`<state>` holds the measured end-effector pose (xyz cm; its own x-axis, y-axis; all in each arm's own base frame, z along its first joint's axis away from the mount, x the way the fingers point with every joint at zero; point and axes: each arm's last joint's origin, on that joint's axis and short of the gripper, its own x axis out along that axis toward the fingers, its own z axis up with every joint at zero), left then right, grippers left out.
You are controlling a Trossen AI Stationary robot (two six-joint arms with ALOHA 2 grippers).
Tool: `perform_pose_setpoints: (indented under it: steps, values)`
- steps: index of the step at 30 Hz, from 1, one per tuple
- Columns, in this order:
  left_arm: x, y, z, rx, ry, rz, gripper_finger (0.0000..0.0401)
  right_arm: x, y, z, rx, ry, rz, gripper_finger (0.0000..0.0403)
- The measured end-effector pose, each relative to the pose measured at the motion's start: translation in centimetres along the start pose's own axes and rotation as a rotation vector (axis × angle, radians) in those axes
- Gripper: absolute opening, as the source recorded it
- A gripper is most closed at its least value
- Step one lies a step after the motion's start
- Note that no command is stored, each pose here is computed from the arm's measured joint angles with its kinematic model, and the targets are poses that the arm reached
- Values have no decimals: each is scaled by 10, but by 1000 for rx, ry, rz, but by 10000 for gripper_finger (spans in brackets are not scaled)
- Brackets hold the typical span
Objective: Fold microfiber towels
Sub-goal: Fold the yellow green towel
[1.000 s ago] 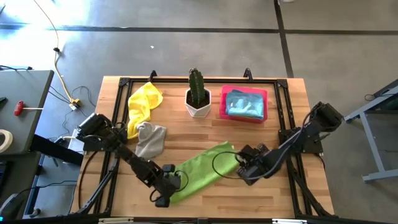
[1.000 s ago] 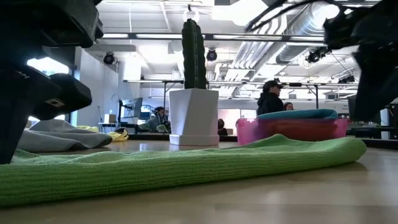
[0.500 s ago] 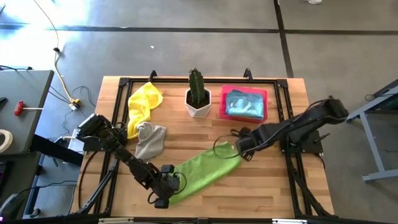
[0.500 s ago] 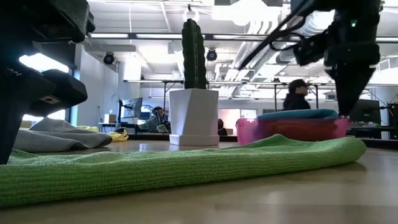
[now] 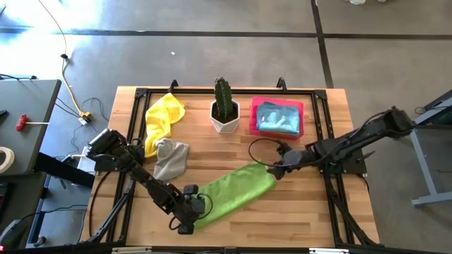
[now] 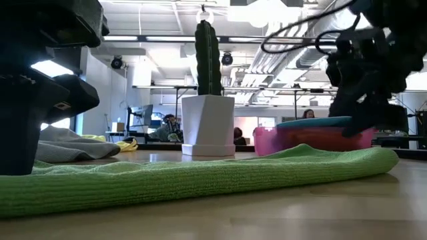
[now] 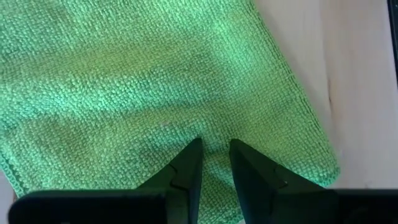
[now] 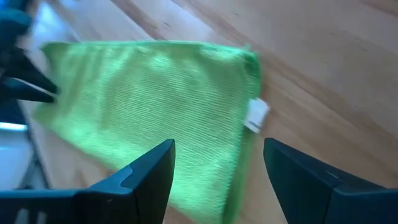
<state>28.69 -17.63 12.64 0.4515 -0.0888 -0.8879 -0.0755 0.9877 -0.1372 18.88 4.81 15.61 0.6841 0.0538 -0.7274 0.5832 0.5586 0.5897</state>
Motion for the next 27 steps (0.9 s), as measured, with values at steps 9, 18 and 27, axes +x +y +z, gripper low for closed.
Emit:
perform_pose_setpoints:
  steps: [9, 18, 27]
  values:
    - [1, 8, 5, -23, -6, 15, 76, 14, -8, -5, -5, 42, -99, 236]
    - [2, 8, 6, -5, -8, 17, 76, 37, -11, -12, 1, 109, -125, 236]
    - [1, 8, 6, -5, -11, 20, 76, 41, -1, -13, -29, 102, -51, 236]
